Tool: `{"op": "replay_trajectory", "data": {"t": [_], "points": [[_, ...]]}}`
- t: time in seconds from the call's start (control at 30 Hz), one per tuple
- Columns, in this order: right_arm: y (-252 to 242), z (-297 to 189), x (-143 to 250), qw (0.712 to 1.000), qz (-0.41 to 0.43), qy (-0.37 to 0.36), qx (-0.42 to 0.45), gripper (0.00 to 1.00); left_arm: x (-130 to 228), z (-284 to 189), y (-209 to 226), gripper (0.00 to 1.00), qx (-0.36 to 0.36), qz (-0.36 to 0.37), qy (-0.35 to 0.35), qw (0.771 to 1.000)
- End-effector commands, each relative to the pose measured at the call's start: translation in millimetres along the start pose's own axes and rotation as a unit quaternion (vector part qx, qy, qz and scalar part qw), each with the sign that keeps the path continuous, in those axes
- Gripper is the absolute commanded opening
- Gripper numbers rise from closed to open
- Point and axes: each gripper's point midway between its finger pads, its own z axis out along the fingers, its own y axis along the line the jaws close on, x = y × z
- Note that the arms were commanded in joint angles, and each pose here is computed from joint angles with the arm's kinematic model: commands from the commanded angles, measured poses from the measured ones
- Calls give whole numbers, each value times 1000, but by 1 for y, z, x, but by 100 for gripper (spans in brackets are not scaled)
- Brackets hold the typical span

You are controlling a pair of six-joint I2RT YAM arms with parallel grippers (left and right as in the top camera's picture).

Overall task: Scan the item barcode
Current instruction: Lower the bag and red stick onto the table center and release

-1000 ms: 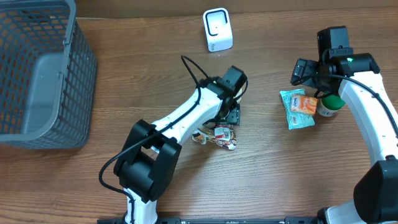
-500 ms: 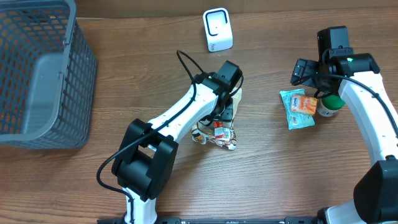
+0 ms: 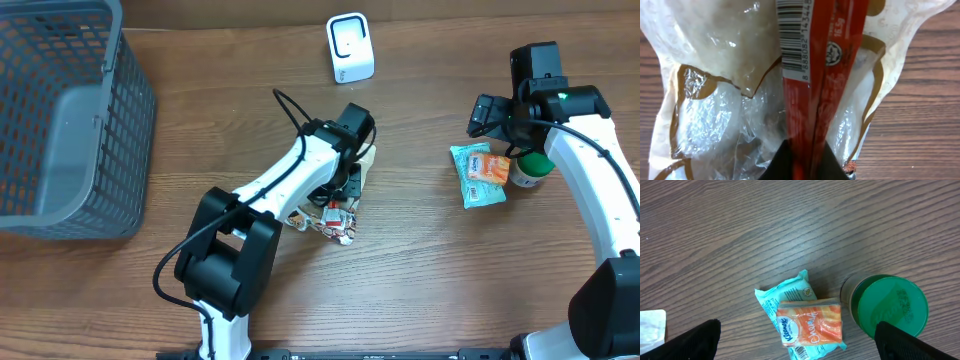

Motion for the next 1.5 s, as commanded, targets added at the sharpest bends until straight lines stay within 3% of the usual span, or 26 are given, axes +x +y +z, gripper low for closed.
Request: {"op": "replay_trajectory", "data": {"t": [0.0,0.33,0.67,0.73,0.83,1.13,1.47], "points": [[2,-10,-9,1000,2,-17,-5,100,-10,-7,-2,4,15,7,-6,1000],[2,-10,-9,1000,2,-17,-5,100,-25,-39,15,4,12,-5,0,1000],[2,-10,-9,1000,2,-17,-5,100,-10,-7,44,6,-49,9,9,999],[2,-10,-9,1000,2,-17,-5,100,-5,0,41,8,-40,9,15,999],[2,-10,-9,1000,2,-17,-5,100,2,8,35,24,-18,9,25,999],[2,-10,-9,1000,2,-17,-5,100,6,8,9,27,53,9,40,998],[2,-10,-9,1000,3,-17,-5,100,0,1,-11,34,79,23,26,996]]}}
